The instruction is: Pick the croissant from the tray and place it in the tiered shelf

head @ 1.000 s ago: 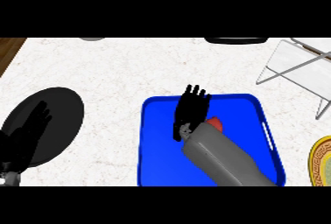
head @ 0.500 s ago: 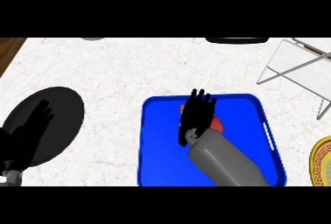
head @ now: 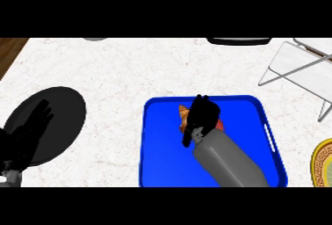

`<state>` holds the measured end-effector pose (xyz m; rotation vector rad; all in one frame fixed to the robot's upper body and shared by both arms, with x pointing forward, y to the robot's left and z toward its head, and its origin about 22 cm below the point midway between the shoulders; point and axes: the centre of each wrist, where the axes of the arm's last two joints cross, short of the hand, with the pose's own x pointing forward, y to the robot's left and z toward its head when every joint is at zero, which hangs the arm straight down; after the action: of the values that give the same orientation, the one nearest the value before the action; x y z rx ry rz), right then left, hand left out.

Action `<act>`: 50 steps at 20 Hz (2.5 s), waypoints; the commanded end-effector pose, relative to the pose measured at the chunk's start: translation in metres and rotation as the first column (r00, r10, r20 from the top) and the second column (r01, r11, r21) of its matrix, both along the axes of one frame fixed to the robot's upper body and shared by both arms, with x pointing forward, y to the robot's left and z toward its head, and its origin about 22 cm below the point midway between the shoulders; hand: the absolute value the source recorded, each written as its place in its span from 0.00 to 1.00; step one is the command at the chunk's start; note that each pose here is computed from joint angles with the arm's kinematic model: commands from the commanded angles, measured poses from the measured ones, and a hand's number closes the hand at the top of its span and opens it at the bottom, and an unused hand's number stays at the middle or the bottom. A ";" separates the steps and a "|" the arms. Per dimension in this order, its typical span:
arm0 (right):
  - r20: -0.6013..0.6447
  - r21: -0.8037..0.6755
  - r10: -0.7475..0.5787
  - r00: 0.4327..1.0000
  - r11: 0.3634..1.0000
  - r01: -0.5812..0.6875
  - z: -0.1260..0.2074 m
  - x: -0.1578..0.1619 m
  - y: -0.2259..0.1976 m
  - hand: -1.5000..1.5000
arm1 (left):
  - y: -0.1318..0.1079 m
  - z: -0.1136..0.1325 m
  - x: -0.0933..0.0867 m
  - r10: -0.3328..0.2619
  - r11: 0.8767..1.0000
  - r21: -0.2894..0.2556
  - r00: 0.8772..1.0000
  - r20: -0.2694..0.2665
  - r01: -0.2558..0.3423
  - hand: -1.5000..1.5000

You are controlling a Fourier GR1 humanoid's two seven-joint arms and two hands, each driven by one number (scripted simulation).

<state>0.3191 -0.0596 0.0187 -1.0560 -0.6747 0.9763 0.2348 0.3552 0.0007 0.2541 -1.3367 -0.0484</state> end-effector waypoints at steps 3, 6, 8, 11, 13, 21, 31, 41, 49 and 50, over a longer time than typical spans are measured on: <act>-0.047 -0.091 -0.080 0.996 0.993 0.076 -0.028 -0.008 -0.005 1.00 | -0.014 -0.005 -0.007 0.004 1.000 0.002 1.000 -0.005 -0.004 0.50; -0.031 -0.115 -0.063 0.997 0.992 0.060 -0.011 -0.003 -0.014 1.00 | -0.002 0.004 -0.010 0.014 1.000 0.000 1.000 0.011 -0.014 0.50; 0.011 -0.135 -0.055 0.998 0.989 0.056 -0.013 0.001 0.003 1.00 | 0.006 0.007 -0.003 -0.016 1.000 0.009 1.000 -0.017 0.016 0.50; 0.056 -0.182 -0.025 0.998 0.983 0.035 -0.001 -0.006 0.000 1.00 | -0.015 0.005 -0.004 0.006 1.000 0.005 1.000 0.004 -0.006 0.50; 0.123 -0.145 -0.014 0.992 0.989 0.032 0.005 -0.013 0.011 1.00 | 0.008 0.008 -0.004 0.016 1.000 0.006 1.000 -0.009 -0.015 0.50; 0.306 0.036 0.059 0.950 0.997 -0.073 0.071 0.018 -0.161 1.00 | -0.002 0.004 -0.002 0.010 1.000 -0.002 1.000 -0.010 -0.010 0.50; 0.495 0.231 -0.095 0.864 0.973 -0.025 0.163 -0.026 -0.176 1.00 | -0.016 -0.005 -0.007 0.015 1.000 -0.015 1.000 -0.011 -0.015 0.50; 0.664 0.361 -0.224 0.714 0.931 -0.044 0.258 -0.102 -0.195 1.00 | -0.001 0.008 -0.011 0.017 1.000 -0.005 1.000 0.000 -0.017 0.50; 0.730 0.351 -0.278 0.624 0.936 0.006 0.314 -0.091 -0.204 1.00 | -0.001 -0.013 -0.011 0.008 1.000 -0.001 1.000 -0.010 -0.008 0.50; 0.750 0.349 -0.276 0.601 0.937 -0.006 0.323 -0.097 -0.209 1.00 | -0.006 -0.013 0.003 0.007 1.000 0.004 1.000 -0.015 -0.007 0.50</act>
<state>0.2284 -0.2643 0.3123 -1.1522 -1.5083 0.2410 0.2284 0.3501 -0.0060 0.2607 -1.3262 -0.0409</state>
